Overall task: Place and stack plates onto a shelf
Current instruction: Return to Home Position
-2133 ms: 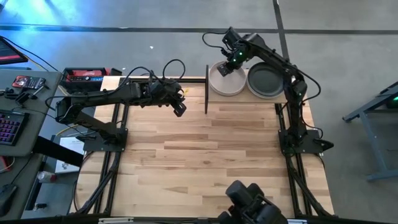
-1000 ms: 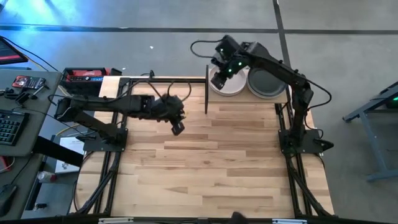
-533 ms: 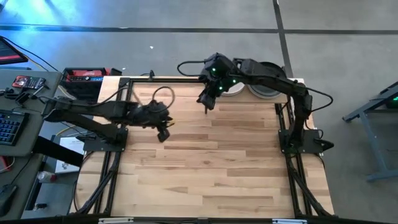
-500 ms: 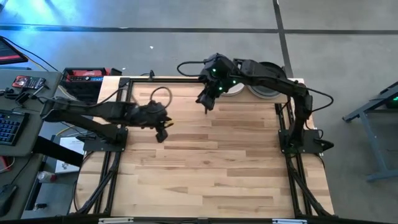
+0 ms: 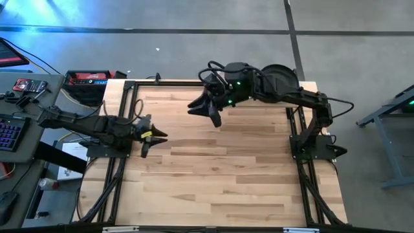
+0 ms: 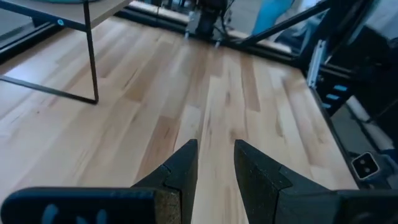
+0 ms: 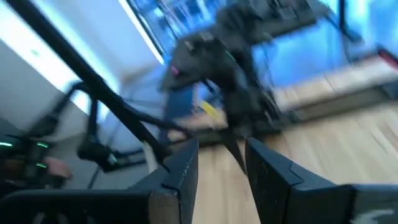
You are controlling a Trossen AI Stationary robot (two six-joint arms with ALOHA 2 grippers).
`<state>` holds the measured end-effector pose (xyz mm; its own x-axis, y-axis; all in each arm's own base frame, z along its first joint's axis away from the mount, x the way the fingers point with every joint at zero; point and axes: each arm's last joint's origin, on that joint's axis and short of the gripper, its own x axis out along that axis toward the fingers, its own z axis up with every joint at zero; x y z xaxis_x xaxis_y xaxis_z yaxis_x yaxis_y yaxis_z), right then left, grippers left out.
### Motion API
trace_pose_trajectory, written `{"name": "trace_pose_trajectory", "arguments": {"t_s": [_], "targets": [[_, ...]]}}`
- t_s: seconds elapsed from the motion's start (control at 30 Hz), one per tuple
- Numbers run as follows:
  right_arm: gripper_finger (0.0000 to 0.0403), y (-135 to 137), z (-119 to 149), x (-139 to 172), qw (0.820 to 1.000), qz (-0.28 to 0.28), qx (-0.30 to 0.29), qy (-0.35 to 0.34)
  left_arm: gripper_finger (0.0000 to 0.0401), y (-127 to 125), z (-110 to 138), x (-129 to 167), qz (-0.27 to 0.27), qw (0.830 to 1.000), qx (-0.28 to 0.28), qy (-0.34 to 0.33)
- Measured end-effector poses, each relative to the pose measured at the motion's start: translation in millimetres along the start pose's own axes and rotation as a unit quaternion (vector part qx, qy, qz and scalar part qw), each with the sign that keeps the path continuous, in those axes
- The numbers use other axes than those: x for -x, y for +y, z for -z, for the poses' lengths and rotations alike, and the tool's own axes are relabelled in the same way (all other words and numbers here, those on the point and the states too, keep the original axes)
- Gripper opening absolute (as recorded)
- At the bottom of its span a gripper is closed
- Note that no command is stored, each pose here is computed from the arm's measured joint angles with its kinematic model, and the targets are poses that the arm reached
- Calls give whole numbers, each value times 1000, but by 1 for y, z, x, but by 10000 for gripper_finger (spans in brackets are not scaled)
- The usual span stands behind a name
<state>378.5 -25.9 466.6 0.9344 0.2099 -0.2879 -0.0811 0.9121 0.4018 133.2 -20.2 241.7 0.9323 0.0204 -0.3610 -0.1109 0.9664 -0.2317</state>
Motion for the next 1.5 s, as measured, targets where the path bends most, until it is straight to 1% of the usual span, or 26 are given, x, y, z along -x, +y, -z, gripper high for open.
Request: {"name": "trace_pose_trajectory", "arguments": {"t_s": [0.17, 0.23, 0.53, 0.57, 0.63, 0.7, 0.8, 0.9, 0.93, 1.03, 1.2, 1.37, 1.43, 1.5], "targets": [[114, 25, -9, -3, 996, -52, 31, -68, 92, 9, 20, 14, 16, 999, 5, -37], [114, 32, -10, -4, 993, -66, 39, -85, 92, 12, 27, 18, 21, 998, 1, -54], [114, 49, -5, -7, 992, -88, 46, -83, 92, 22, 42, 36, 38, 990, -32, -133], [114, 49, -5, -7, 992, -89, 45, -82, 92, 22, 43, 37, 39, 989, -36, -140], [114, 49, -4, -7, 993, -90, 19, -76, 92, 24, 46, 38, 39, 987, -47, -149], [114, 49, -4, -7, 993, -90, -5, -72, 92, 25, 51, 34, 31, 988, -56, -143], [114, 47, -5, -5, 993, -89, -22, -73, 92, 27, 62, 26, 23, 990, -61, -122], [114, 47, -5, 0, 994, -83, -11, -67, 92, 30, 77, 16, 18, 994, -52, -96], [114, 46, -6, 3, 995, -79, -5, -66, 92, 30, 77, 16, 20, 994, -46, -98], [114, 44, -8, 19, 996, -62, 7, -58, 92, 29, 75, 15, 25, 993, -44, -103], [114, 43, -11, 56, 998, -6, 41, -52, 92, 30, 77, 14, 16, 994, -47, -94], [114, 51, -10, 109, 994, 36, 90, -42, 92, 31, 78, 12, -1, 996, -25, -89], [114, 54, -7, 132, 993, 52, 105, -32, 92, 31, 78, 12, -5, 995, -31, -91], [114, 56, -2, 154, 990, 75, 114, -23, 92, 31, 78, 12, -11, 995, -50, -90]]}}
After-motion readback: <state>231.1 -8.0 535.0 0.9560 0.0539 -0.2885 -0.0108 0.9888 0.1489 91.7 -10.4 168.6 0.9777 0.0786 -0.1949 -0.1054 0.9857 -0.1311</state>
